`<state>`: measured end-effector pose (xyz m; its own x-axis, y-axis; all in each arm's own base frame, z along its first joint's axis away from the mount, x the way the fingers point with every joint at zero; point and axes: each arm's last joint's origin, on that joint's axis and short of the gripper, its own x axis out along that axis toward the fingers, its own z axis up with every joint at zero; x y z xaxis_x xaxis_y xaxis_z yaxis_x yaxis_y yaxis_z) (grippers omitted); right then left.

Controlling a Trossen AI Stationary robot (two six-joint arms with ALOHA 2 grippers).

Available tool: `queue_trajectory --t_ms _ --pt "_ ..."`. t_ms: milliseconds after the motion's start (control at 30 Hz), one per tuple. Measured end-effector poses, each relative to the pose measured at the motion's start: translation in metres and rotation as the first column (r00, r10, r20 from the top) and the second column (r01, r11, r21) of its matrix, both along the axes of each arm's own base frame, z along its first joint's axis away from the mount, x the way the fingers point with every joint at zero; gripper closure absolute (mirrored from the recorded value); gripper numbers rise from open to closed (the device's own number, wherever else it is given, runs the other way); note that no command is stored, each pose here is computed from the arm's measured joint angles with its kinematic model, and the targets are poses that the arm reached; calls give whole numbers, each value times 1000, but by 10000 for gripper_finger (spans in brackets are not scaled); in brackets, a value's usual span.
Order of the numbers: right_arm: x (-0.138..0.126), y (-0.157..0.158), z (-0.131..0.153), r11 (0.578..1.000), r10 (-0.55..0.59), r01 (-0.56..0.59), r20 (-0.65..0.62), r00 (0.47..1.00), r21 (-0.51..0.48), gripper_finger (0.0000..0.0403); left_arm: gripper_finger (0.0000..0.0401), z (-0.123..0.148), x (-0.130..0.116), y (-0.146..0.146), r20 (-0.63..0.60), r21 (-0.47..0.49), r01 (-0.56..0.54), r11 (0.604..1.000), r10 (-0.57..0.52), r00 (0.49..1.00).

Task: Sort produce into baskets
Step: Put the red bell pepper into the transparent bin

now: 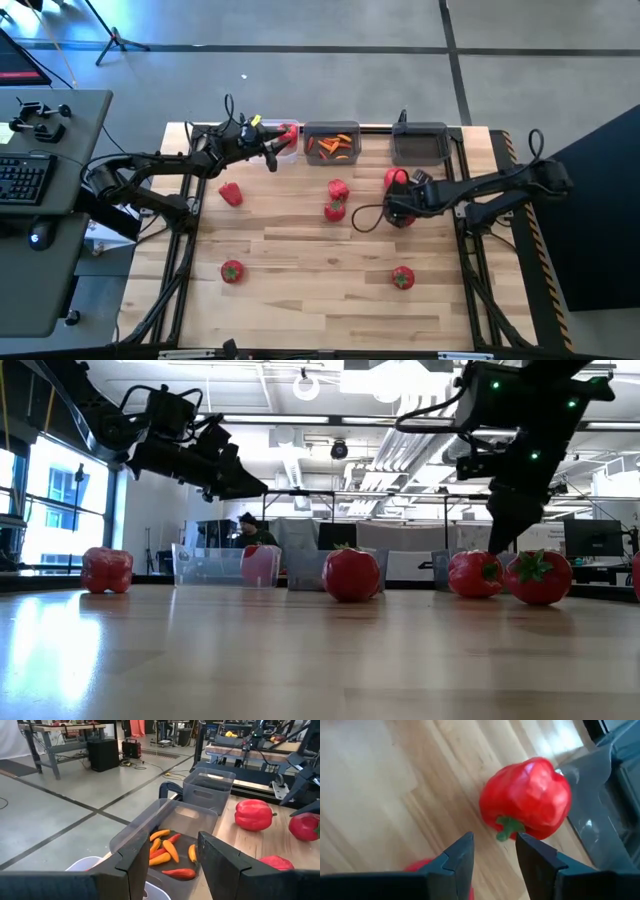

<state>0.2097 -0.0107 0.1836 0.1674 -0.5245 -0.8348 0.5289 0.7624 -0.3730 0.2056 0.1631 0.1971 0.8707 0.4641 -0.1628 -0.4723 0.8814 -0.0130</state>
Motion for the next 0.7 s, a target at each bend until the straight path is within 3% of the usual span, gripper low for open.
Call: queue_trajectory --t_ms 367,700 --pt "-2 -29 -2 958 -250 237 63 966 163 270 246 0 0 0 -2 2 -1 1000 1 1000" --pt "-5 -47 -5 917 -339 317 52 940 242 270 246 0 0 0 -3 1 -1 1000 1 1000"
